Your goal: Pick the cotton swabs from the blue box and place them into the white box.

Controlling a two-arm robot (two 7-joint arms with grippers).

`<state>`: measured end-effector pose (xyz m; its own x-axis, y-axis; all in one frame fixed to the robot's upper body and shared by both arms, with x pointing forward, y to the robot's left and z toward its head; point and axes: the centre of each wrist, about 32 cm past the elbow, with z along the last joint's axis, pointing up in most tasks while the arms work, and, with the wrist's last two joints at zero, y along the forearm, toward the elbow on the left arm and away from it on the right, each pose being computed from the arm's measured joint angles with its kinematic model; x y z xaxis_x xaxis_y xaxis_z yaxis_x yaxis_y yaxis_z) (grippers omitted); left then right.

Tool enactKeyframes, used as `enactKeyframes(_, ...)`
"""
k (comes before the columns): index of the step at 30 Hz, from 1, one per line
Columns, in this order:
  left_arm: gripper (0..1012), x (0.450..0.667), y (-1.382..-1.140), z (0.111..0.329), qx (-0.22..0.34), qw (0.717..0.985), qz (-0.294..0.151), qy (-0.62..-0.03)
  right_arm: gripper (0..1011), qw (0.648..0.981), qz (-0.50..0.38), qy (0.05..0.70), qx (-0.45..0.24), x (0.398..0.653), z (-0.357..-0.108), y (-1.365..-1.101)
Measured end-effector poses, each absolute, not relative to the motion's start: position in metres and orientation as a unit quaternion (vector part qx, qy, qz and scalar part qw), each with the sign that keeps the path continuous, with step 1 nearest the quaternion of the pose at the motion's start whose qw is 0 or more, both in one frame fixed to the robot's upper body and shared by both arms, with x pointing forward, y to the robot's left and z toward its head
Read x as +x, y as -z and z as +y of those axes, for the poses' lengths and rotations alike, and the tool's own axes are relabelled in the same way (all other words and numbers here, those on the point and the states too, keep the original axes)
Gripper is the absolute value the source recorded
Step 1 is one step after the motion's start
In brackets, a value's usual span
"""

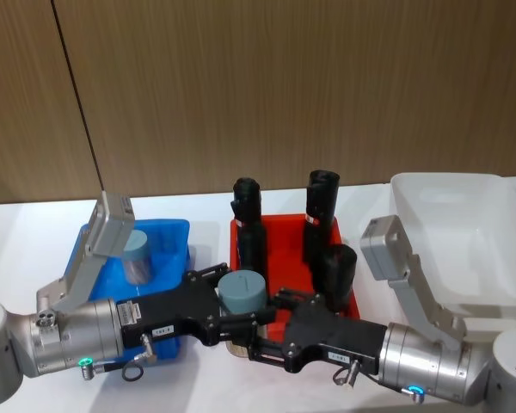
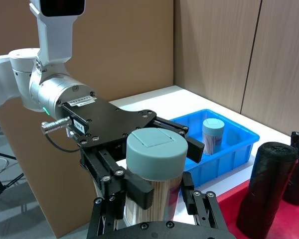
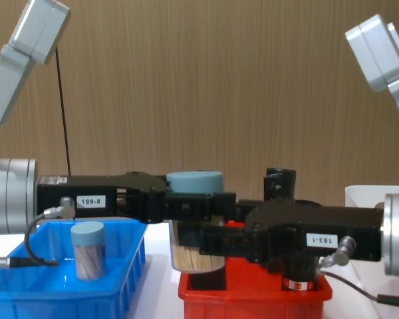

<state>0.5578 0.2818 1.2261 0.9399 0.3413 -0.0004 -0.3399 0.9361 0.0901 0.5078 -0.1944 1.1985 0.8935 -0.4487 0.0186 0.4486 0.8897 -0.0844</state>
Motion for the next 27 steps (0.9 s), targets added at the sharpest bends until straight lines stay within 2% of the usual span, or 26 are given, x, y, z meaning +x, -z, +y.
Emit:
enactKeyframes(2,874,0.5578,-1.2262,0.2818,0.044,0.984,0.008,-0.173,668,0.972,0.001,0.232,-0.044,0.5080,-0.1944,-1.1982)
enactKeyframes(4,953,0.5578,-1.2262,0.2818,0.044,0.984,0.008,-0.173,668,0.972,0.001,0.233,-0.044,0.5082,-0.1944,-1.1979)
enactKeyframes(8,1003,0.5578,-1.2263,0.2818,0.043,0.984,0.008,-0.173,668,0.971,0.001,0.234,-0.044,0.5085,-0.1942,-1.1973)
enactKeyframes(27,1003,0.5578,-1.2267,0.2816,0.042,0.984,0.007,-0.172,668,0.967,0.002,0.249,-0.048,0.5088,-0.2016,-1.1937)
